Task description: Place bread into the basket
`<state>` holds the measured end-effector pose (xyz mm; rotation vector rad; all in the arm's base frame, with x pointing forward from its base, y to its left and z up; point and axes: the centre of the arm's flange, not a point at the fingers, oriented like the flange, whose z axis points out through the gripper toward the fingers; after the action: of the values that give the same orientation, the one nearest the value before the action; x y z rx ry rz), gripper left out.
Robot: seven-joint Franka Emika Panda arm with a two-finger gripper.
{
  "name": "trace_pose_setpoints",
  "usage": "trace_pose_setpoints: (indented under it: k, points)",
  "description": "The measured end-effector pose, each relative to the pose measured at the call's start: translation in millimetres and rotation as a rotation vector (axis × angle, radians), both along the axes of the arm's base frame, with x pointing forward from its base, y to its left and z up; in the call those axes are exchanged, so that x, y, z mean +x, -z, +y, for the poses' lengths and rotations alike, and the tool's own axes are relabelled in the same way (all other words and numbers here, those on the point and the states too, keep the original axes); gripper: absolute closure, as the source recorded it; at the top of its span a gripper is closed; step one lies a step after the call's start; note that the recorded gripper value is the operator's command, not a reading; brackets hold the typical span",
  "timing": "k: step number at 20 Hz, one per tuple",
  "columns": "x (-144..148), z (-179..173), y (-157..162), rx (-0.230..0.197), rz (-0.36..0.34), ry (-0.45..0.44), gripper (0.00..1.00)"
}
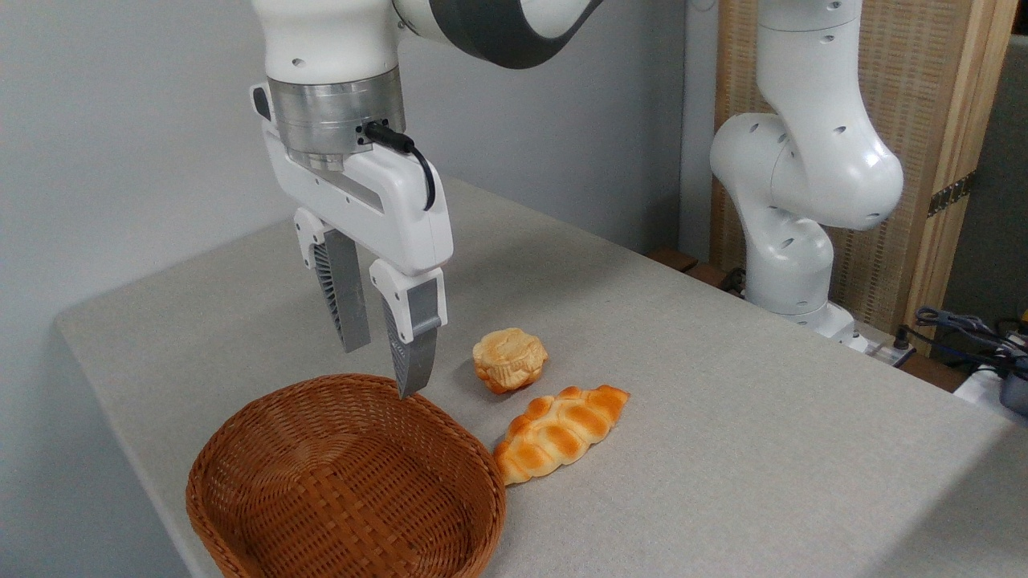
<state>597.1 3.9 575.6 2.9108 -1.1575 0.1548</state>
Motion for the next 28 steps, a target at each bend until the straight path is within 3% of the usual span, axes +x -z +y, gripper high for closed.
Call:
trace_pose_setpoints:
  k: [13, 18, 24, 28]
  points:
    - [0, -4, 1, 0.000, 0.004, 0.008, 0.00]
    - [-8, -14, 5, -0.003, 0.058, 0.026, 0.00]
    - [-44, -30, 21, -0.010, 0.123, 0.058, 0.00]
    - [-72, -56, 55, -0.005, 0.203, 0.108, 0.00]
